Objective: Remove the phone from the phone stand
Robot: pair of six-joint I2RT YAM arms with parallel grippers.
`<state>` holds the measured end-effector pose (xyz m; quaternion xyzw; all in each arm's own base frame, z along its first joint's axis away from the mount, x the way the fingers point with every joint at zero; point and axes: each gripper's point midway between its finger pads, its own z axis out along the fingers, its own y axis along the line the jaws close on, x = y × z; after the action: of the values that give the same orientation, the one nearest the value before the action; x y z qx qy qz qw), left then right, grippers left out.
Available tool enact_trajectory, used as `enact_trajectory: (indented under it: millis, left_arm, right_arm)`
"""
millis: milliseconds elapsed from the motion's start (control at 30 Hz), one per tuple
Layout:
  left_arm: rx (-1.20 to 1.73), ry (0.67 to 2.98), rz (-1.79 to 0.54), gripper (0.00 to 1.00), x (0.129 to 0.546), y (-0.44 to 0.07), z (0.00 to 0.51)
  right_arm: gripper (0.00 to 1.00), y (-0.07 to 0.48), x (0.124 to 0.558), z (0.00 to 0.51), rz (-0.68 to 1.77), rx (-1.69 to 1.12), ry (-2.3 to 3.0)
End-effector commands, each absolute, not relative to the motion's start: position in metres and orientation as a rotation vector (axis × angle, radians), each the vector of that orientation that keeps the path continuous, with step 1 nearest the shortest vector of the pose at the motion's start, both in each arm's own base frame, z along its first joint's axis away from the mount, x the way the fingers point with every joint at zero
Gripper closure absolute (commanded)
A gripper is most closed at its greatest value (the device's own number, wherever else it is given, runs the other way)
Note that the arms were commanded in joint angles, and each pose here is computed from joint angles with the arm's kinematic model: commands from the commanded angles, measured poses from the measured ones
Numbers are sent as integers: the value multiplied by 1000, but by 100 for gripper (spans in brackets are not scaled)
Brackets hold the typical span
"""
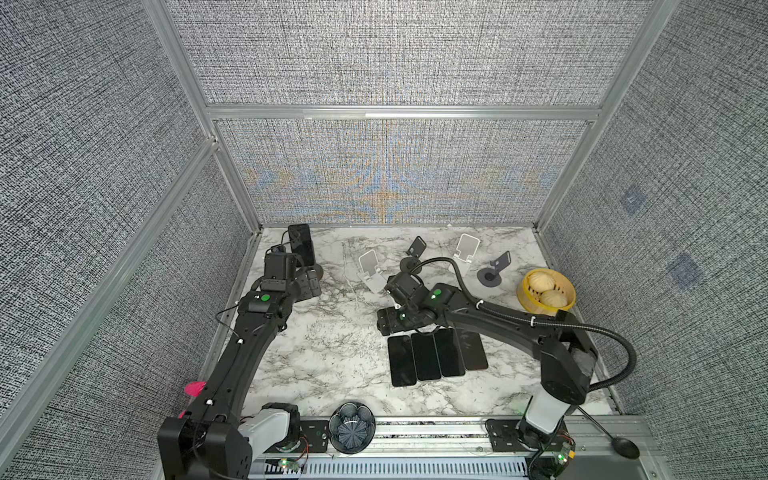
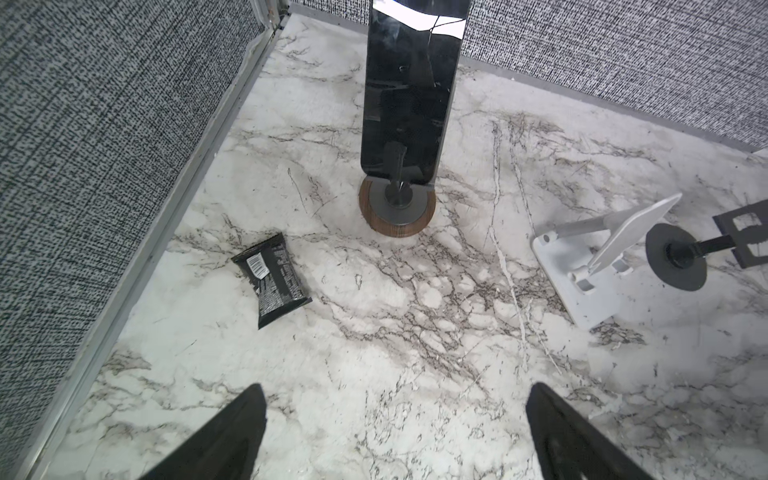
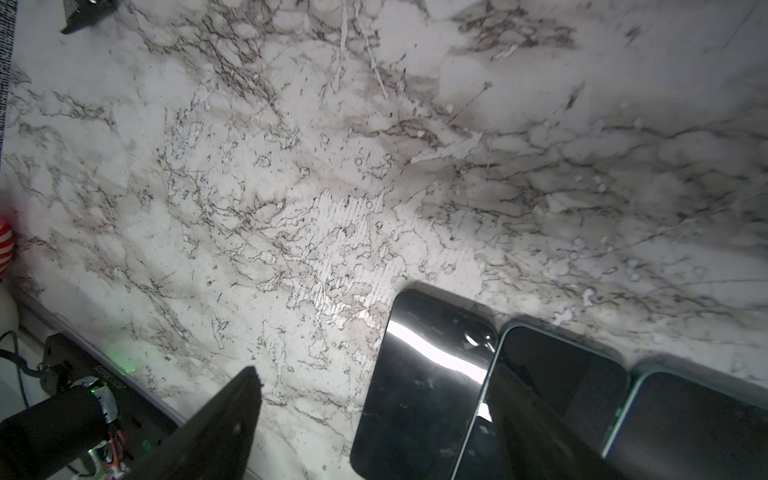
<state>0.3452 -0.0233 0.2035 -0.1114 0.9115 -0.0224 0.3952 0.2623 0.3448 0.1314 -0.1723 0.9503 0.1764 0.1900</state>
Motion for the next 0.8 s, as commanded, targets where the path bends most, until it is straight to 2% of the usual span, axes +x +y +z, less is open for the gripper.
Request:
enact_trajectory:
  millis: [0, 167, 400, 633, 767]
  left_arm:
    - [-246, 2160, -91, 1, 382, -29, 227]
    - [-140, 2172, -112, 1, 422, -41, 235]
    - [-102, 2145, 15, 1, 468, -32, 241]
    - [-117, 2167, 72, 1, 503, -24, 221]
    - [-109, 2208, 7, 1, 520, -20, 203]
  right_arm:
    - [13, 335, 271, 144, 441, -578, 2589]
    - [11, 305, 270, 140, 429, -545, 2583]
    - [4, 281, 274, 125, 493, -468, 2594]
    - [4, 267, 274, 118, 482, -420, 2610]
    - [4, 260, 274, 116, 477, -402, 2622]
